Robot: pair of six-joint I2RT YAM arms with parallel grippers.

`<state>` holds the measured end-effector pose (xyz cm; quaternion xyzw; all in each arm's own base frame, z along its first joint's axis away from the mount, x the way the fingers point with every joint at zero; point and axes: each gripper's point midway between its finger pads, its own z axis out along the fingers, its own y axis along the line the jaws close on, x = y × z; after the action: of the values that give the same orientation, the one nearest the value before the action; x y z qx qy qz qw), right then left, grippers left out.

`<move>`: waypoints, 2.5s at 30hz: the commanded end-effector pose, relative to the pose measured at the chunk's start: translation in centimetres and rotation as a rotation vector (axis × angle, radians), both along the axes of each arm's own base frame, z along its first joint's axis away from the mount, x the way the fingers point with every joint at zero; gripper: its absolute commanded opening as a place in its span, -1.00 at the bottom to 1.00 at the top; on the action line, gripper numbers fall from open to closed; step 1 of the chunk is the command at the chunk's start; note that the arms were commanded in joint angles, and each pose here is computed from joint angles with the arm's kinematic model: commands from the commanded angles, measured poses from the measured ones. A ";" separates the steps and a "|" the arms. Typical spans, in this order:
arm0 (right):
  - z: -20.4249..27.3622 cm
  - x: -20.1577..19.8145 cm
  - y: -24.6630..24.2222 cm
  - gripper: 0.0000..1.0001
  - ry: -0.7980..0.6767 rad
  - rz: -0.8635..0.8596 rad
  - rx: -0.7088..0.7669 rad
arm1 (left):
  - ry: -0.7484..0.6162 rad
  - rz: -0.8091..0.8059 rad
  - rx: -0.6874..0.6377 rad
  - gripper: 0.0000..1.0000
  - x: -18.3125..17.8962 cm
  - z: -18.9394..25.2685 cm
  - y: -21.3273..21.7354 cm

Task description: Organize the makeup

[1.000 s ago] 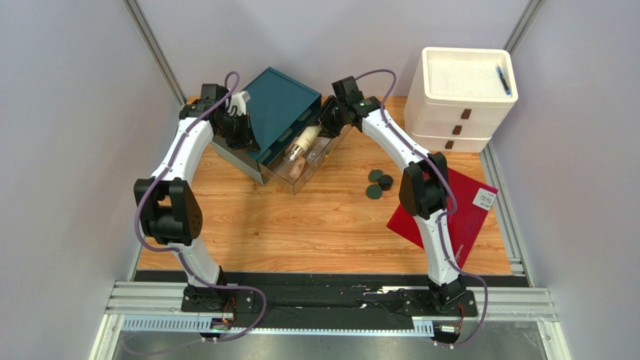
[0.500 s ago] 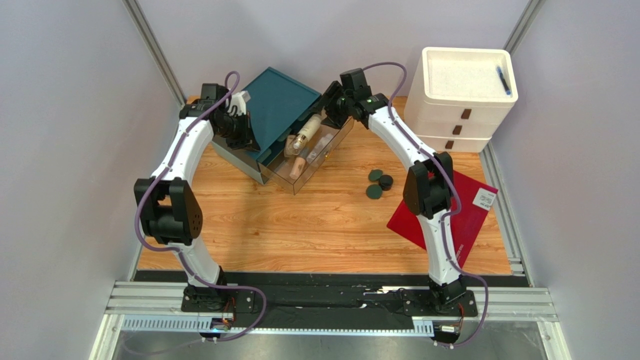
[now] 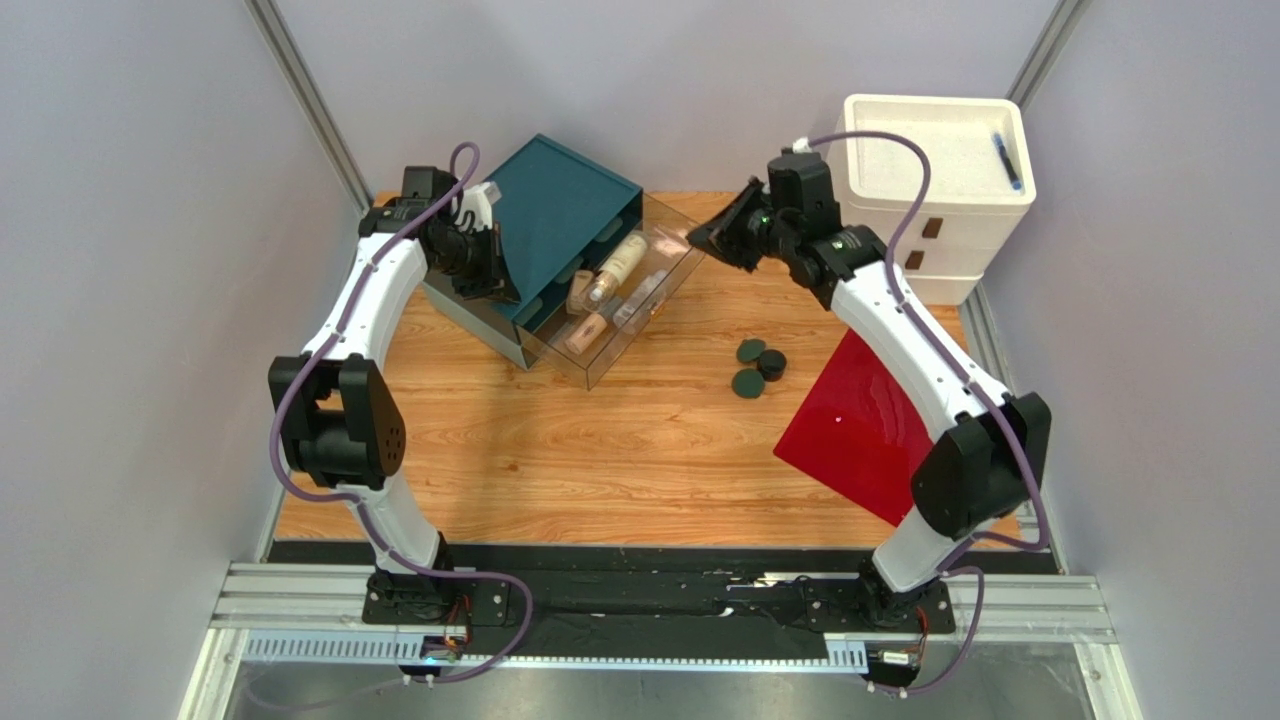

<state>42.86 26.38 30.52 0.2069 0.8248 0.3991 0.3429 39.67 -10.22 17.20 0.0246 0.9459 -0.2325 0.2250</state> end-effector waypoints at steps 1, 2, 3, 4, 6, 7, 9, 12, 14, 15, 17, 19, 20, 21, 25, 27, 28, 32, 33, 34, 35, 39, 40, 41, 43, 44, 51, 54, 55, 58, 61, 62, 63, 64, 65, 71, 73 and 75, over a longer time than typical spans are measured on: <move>-6.4 -2.7 -1.3 -1.00 0.127 0.011 -0.072 | 0.377 -0.027 0.180 -1.00 -6.8 -7.6 2.6; -6.9 -3.5 -1.2 -1.00 0.143 0.036 -0.063 | 0.381 -0.028 0.180 -1.00 -6.9 -7.6 2.6; -8.8 -4.1 -1.2 -1.00 0.168 0.045 -0.062 | 0.384 -0.030 0.181 -1.00 -6.9 -7.7 2.6; -9.3 -4.4 -1.0 -1.00 0.179 0.055 -0.047 | 0.382 -0.029 0.182 -1.00 -6.9 -7.6 2.6; -11.2 -5.2 -0.6 -1.00 0.219 0.082 -0.031 | 0.379 -0.027 0.189 -1.00 -6.8 -7.6 2.7; -11.8 -5.4 -0.4 -1.00 0.239 0.090 -0.025 | 0.378 -0.029 0.188 -1.00 -6.8 -7.6 2.7; -13.5 -5.4 0.2 -1.00 0.288 0.117 -0.026 | 0.378 -0.027 0.183 -1.00 -6.8 -7.5 2.6; -15.6 -5.2 1.4 -1.00 0.334 0.145 -0.035 | 0.378 -0.028 0.175 -1.00 -6.7 -7.5 2.5; -15.5 -4.7 2.7 -1.00 0.330 0.170 -0.024 | 0.381 -0.028 0.175 -1.00 -6.8 -7.5 2.5; -15.5 -4.4 3.3 -1.00 0.327 0.179 -0.020 | 0.380 -0.026 0.176 -1.00 -6.8 -7.5 2.5; -16.0 -3.9 4.7 -1.00 0.339 0.198 -0.016 | 0.384 -0.028 0.177 -1.00 -7.0 -7.7 2.5; -16.3 -3.1 5.8 -1.00 0.341 0.208 -0.008 | 0.386 -0.026 0.173 -1.00 -7.0 -7.7 2.5; -16.3 -2.9 6.2 -1.00 0.343 0.211 -0.002 | 0.385 -0.025 0.165 -1.00 -7.0 -7.7 2.3; -16.2 -2.6 6.6 -1.00 0.342 0.210 0.009 | 0.384 -0.024 0.163 -1.00 -7.0 -7.6 2.3; -16.0 -0.7 8.6 -1.00 0.348 0.223 0.037 | 0.385 -0.023 0.174 -1.00 -7.2 -7.7 2.5; -14.5 0.4 9.9 -1.00 0.327 0.236 0.051 | 0.386 -0.027 0.175 -1.00 -7.3 -7.7 2.5; -14.4 0.6 10.4 -1.00 0.332 0.248 0.054 | 0.386 -0.029 0.180 -1.00 -7.3 -7.7 2.6; -13.5 2.1 12.9 -1.00 0.319 0.280 0.074 | 0.383 -0.029 0.179 -1.00 -7.3 -7.5 2.6; -13.3 2.5 13.8 -1.00 0.307 0.288 0.085 | 0.383 -0.029 0.177 -1.00 -7.3 -7.5 2.6; -13.2 2.5 14.4 -1.00 0.313 0.290 0.098 | 0.383 -0.029 0.177 -1.00 -7.3 -7.5 2.6; -13.1 2.8 14.9 -1.00 0.306 0.294 0.112 | 0.387 -0.029 0.176 -1.00 -7.4 -7.6 2.5; -13.2 3.3 17.1 -1.00 0.302 0.314 0.147 | 0.388 -0.029 0.176 -1.00 -7.4 -7.5 2.5; -13.1 3.4 17.6 -1.00 0.303 0.316 0.159 | 0.390 -0.032 0.177 -1.00 -7.5 -7.6 2.5; -13.1 3.6 17.9 -1.00 0.291 0.322 0.170 | 0.389 -0.031 0.178 -1.00 -7.5 -7.5 2.6; -12.8 3.6 18.9 -1.00 0.281 0.342 0.186 | 0.389 -0.032 0.180 -1.00 -7.6 -7.5 2.6; -12.8 3.6 19.1 -1.00 0.286 0.346 0.189 | 0.389 -0.033 0.183 -1.00 -7.6 -7.5 2.7; -12.3 3.5 20.9 -1.00 0.268 0.398 0.243 | 0.400 -0.035 0.184 -1.00 -7.8 -7.8 2.7; -12.7 3.2 20.9 -1.00 0.282 0.402 0.248 | 0.397 -0.033 0.192 -1.00 -7.8 -7.8 2.8; -12.7 3.0 20.7 -1.00 0.283 0.400 0.242 | 0.401 -0.032 0.189 -1.00 -7.8 -7.8 2.8; -12.7 2.0 19.8 -1.00 0.279 0.399 0.222 | 0.400 -0.032 0.185 -1.00 -7.7 -7.8 2.7; -13.9 0.6 18.5 -0.82 0.317 0.406 0.196 | 0.406 -0.028 0.183 -1.00 -7.8 -7.9 2.7; -14.3 0.3 18.2 -0.75 0.330 0.404 0.191 | 0.404 -0.031 0.179 -1.00 -7.7 -7.9 2.6; -15.8 -0.4 17.6 -0.56 0.367 0.395 0.177 | 0.405 -0.031 0.172 -1.00 -7.7 -7.9 2.5; -16.3 -0.6 17.2 -0.46 0.382 0.385 0.173 | 0.404 -0.032 0.171 -1.00 -7.6 -7.9 2.4; -16.9 -0.8 17.0 -0.33 0.406 0.370 0.174 | 0.406 -0.031 0.169 -1.00 -7.6 -8.0 2.4; -19.9 -0.5 16.1 0.00 0.470 0.307 0.160 | 0.411 -0.036 0.172 -1.00 -7.7 -8.2 2.5; -20.6 -0.1 15.9 0.01 0.484 0.278 0.158 | 0.413 -0.038 0.166 -1.00 -7.7 -8.2 2.4; -20.9 0.5 15.6 0.02 0.489 0.249 0.160 | 0.412 -0.035 0.161 -1.00 -7.7 -8.2 2.3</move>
<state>41.24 41.93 6.87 0.2041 0.8855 0.4163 0.0289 39.54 -10.20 16.90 0.0260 0.9461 -0.2326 0.2238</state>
